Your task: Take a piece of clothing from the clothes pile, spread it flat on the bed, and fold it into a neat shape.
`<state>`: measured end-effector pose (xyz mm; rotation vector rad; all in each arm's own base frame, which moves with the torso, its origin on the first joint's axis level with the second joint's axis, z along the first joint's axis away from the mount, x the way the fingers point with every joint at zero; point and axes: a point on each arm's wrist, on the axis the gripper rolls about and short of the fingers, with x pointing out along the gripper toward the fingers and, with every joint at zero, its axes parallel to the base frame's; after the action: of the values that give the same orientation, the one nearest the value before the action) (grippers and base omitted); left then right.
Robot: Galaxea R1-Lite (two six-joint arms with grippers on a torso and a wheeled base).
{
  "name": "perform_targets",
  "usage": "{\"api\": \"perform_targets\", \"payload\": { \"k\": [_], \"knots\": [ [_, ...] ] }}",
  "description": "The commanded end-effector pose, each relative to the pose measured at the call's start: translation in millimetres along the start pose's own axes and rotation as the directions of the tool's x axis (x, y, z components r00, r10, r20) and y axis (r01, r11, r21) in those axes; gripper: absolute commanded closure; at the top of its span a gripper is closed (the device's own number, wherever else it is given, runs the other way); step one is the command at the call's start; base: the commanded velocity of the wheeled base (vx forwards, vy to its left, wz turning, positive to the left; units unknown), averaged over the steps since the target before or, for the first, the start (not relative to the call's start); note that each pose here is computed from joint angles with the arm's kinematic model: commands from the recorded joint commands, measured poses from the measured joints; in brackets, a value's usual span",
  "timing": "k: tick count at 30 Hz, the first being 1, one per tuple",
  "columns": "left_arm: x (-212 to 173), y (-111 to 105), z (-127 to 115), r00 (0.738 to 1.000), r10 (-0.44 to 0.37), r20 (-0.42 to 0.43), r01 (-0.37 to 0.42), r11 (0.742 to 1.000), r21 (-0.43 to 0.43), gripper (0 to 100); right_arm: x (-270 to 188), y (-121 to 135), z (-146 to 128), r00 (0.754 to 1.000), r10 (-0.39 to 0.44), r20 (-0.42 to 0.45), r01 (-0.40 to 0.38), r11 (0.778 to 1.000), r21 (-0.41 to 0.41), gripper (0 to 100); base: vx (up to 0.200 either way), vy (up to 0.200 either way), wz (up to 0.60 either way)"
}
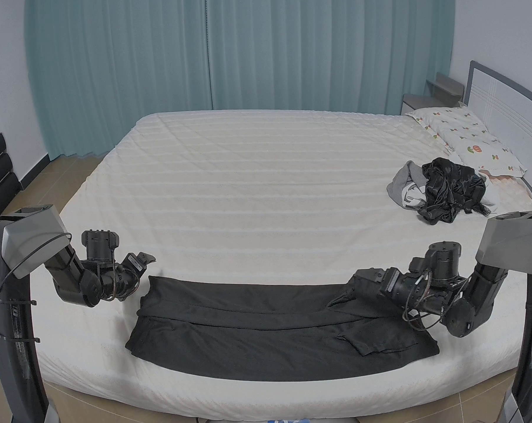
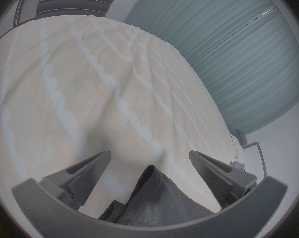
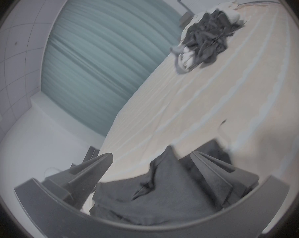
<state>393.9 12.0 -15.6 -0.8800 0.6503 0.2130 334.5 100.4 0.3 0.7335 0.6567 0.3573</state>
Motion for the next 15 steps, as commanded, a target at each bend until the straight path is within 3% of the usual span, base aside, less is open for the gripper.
{"api": "perform_targets", "payload": {
  "k": [1,15],
  "knots": [
    [-0.4,0.7,-1.6,1.0,0.003,-0.004,-0.003,1.0,0.004,0,26.7,9.2,-19.0,0.998,0.02,-0.055,-0.022,0.999,-0.029,0,0.0,0.0,0.0],
    [-0.6,0.8,-4.0,1.0,0.007,-0.01,-0.007,1.0,0.009,0,41.2,2.0,-21.2,0.995,-0.02,-0.096,0.016,0.999,-0.049,0,0.0,0.0,0.0]
  ]
}}
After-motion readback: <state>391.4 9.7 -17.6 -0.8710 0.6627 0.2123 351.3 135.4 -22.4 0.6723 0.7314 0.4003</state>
